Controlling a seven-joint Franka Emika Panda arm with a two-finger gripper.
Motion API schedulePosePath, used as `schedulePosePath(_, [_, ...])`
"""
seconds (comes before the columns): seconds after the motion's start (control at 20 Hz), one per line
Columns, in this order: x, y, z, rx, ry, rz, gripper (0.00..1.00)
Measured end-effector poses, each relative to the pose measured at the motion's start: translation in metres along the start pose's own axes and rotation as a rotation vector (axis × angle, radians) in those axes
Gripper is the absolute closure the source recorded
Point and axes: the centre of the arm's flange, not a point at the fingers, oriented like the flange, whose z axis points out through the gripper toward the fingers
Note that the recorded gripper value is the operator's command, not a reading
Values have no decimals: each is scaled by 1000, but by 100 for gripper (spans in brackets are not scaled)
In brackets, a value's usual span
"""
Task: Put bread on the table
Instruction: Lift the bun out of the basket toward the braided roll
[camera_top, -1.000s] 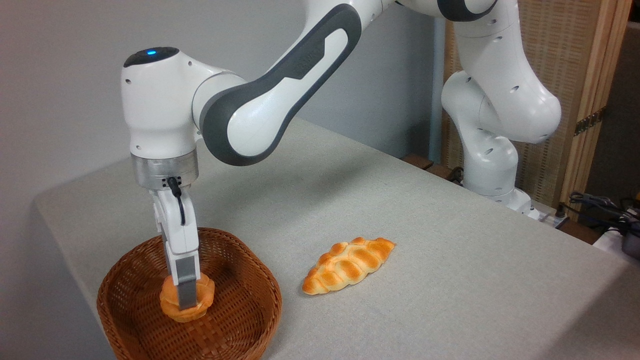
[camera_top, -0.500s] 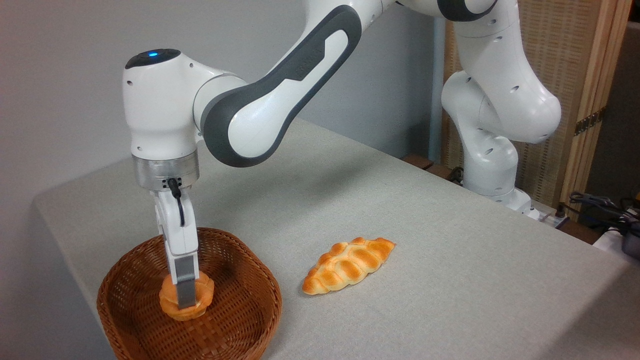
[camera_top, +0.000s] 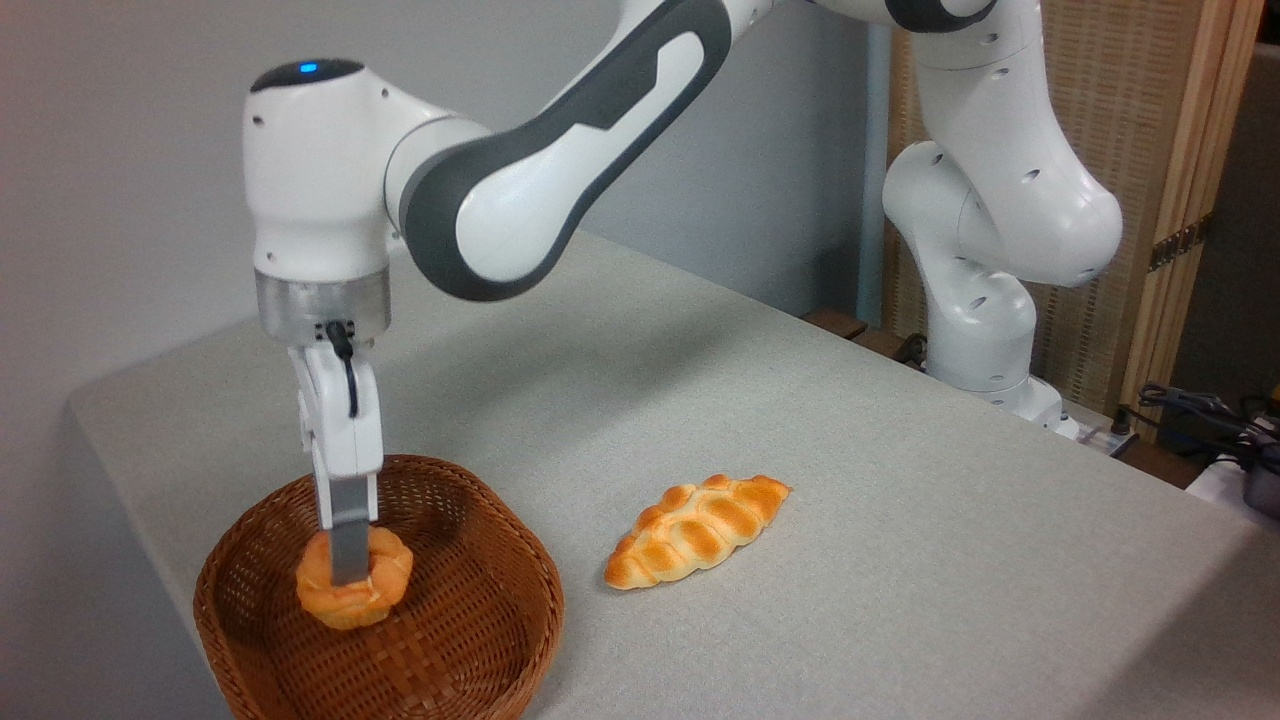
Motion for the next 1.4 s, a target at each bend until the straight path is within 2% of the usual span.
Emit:
schedulePosePath(0.25, [0, 1, -30, 5, 31, -20, 77])
schedulePosePath(0.5, [-9, 8, -59, -48, 6, -42, 78])
schedulePosePath(0.75, [-23, 27, -101, -117, -63, -40, 74])
schedulePosePath(0.85, [-24, 49, -115, -176, -118, -10, 67])
schedulePosePath(0.95, [-13, 82, -111, -222, -161, 45, 67])
schedulePosePath(1.0, [-6, 99, -102, -240, -180, 76, 61])
schedulePosePath(1.15, [6, 143, -73, -289, -235, 149, 24])
schedulePosePath(1.2, [7, 153, -65, -302, -249, 166, 20])
schedulePosePath(1.35, [5, 165, -47, -320, -273, 182, 0])
schedulePosePath(1.4, [4, 166, -42, -322, -274, 183, 0])
